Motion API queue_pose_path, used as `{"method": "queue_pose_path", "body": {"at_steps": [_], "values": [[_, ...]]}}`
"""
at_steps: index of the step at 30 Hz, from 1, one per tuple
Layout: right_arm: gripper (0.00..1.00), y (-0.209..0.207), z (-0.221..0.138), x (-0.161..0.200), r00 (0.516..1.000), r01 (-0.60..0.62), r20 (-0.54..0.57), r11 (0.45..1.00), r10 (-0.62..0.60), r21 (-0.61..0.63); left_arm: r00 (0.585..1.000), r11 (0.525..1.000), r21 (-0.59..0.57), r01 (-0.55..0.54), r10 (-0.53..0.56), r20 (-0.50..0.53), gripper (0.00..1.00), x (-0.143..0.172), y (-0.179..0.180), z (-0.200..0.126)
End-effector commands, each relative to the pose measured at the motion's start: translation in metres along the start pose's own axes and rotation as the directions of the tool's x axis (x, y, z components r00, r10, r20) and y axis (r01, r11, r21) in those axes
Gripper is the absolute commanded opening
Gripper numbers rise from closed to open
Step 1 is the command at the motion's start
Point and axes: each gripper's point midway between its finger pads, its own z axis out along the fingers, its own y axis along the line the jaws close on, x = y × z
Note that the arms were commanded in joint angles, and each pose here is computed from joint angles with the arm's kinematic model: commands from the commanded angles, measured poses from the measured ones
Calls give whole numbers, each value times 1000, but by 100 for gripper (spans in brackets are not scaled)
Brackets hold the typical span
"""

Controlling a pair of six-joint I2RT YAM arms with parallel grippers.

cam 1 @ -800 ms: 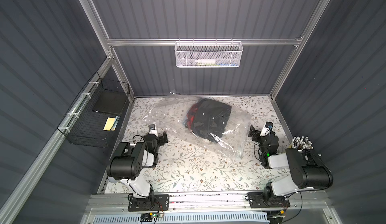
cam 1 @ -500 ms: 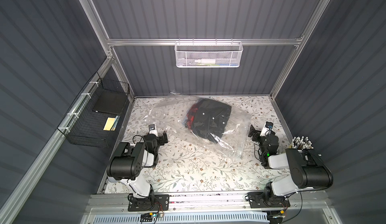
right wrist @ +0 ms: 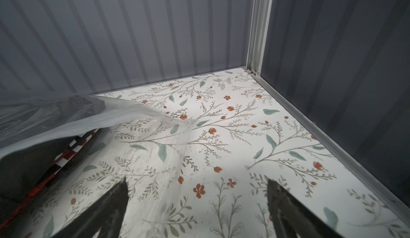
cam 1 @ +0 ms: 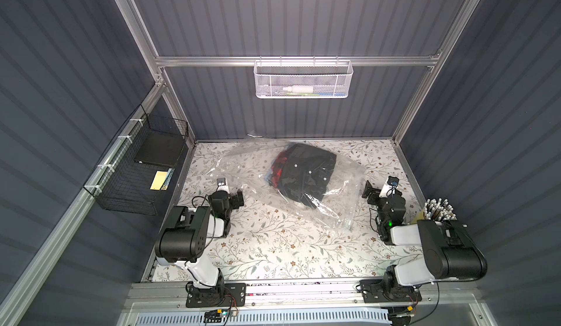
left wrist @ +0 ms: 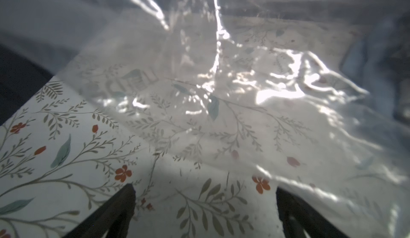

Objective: Take the shirt out of the vacuum bag
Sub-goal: Open the vacuum bag at the center of the board.

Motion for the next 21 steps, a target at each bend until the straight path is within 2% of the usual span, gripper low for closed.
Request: {"method": "queue_pose_path", "body": {"at_steps": [1, 3, 4, 6, 7, 9, 11, 12, 15, 18, 21], "values": [[99, -5, 0, -26, 999, -28, 19, 998, 27, 49, 997, 1000, 18, -15, 16, -70, 99, -23, -6, 4], [99, -4, -8, -42, 998, -33, 61, 998, 30, 47, 997, 998, 17, 62, -61, -39, 100, -45, -7, 1], [99, -2, -12, -51, 996, -32, 83, 999, 29, 41, 990, 990, -35, 139, -140, -30, 99, -54, 2, 0], [99, 3, -21, -72, 990, -41, 137, 999, 38, 15, 938, 913, -243, 328, -346, -36, 100, -61, 37, -5], [99, 7, -25, -80, 987, -39, 157, 999, 39, 0, 918, 890, -277, 363, -392, -55, 100, -61, 43, -6], [99, 11, -35, -97, 975, -87, 203, 996, 86, -3, 922, 928, -162, 336, -359, -145, 99, -67, 21, 3], [99, 2, -44, -110, 944, -236, 239, 972, 226, 15, 914, 940, -131, 315, -338, -225, 99, -70, 10, 8], [99, -6, -47, -112, 919, -331, 241, 943, 313, 37, 907, 938, -132, 319, -343, -243, 97, -71, 9, 8], [99, -16, -52, -110, 846, -510, 216, 857, 487, 67, 901, 922, -161, 352, -380, -208, 95, -72, 15, -3], [99, 8, -56, -121, 873, -448, 185, 892, 451, -64, 883, 897, -234, 374, -422, -207, 95, -63, 23, -14], [99, 18, -63, -128, 853, -457, 203, 876, 481, -152, 890, 880, -341, 329, -410, -198, 93, -64, 29, -28]]}}
